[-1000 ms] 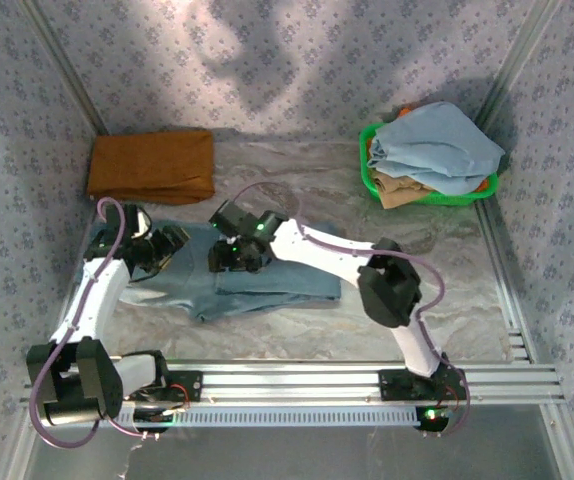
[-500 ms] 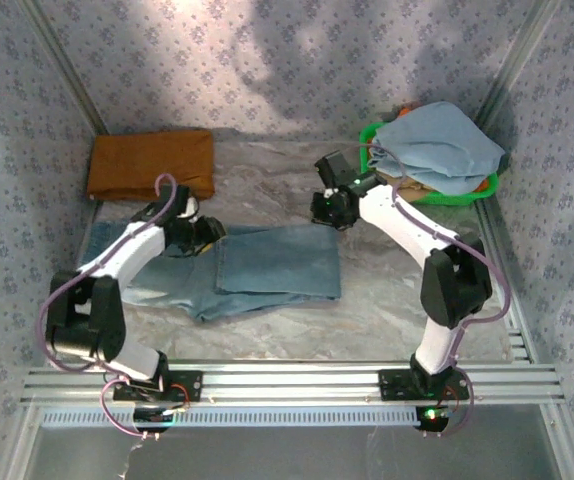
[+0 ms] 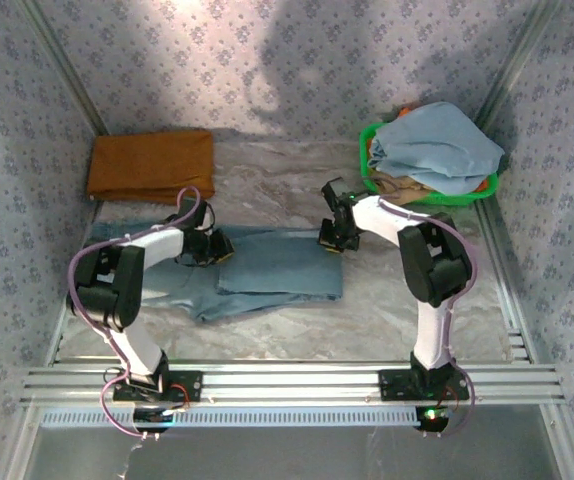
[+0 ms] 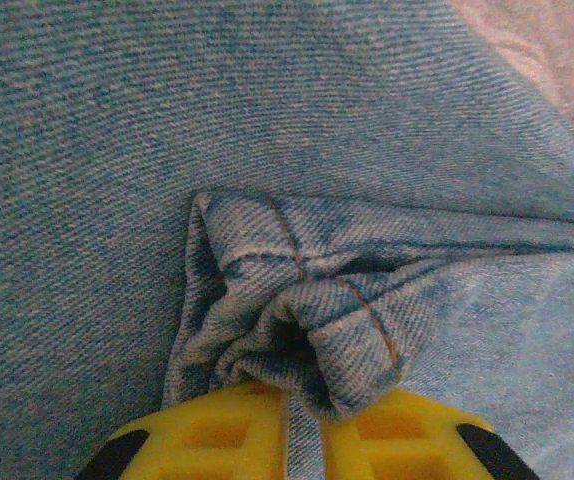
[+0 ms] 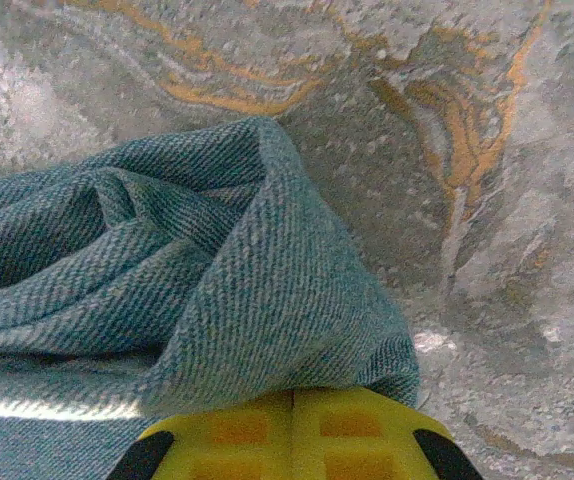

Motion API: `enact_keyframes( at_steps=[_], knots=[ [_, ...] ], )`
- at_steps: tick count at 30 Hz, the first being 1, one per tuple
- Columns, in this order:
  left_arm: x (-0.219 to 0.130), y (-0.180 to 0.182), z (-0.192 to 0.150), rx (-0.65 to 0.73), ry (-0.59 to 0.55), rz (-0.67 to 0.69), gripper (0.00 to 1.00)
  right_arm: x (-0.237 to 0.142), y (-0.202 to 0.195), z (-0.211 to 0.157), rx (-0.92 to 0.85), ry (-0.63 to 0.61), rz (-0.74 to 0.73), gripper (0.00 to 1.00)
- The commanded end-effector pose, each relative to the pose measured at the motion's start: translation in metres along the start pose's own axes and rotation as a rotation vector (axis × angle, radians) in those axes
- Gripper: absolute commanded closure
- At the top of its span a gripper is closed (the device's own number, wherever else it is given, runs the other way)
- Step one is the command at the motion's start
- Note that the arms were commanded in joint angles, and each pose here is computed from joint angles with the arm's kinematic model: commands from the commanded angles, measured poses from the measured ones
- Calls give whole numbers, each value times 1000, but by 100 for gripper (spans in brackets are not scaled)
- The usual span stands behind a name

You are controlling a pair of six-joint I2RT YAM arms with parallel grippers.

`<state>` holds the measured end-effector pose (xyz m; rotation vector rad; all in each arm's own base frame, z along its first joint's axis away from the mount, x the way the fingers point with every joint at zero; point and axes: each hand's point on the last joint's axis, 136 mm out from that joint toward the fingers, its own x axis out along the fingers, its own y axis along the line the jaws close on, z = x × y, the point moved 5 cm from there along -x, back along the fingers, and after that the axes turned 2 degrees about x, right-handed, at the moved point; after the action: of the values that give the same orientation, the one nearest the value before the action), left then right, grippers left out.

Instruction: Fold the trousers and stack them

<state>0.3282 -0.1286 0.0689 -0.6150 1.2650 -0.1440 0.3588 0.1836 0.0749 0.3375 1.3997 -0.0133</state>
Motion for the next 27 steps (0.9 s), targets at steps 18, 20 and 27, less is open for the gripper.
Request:
enact_keyframes(
  at_steps=[18, 20, 27],
  knots=[
    [21, -68, -79, 154, 145, 15, 78, -57, -116, 35, 194, -97, -129, 100],
    [12, -72, -70, 188, 129, 46, 71, -72, -114, 34, 180, -121, -113, 100],
    [-12, -93, -65, 246, 98, 25, 57, -80, -89, -7, 101, -82, -7, 100]
  ],
)
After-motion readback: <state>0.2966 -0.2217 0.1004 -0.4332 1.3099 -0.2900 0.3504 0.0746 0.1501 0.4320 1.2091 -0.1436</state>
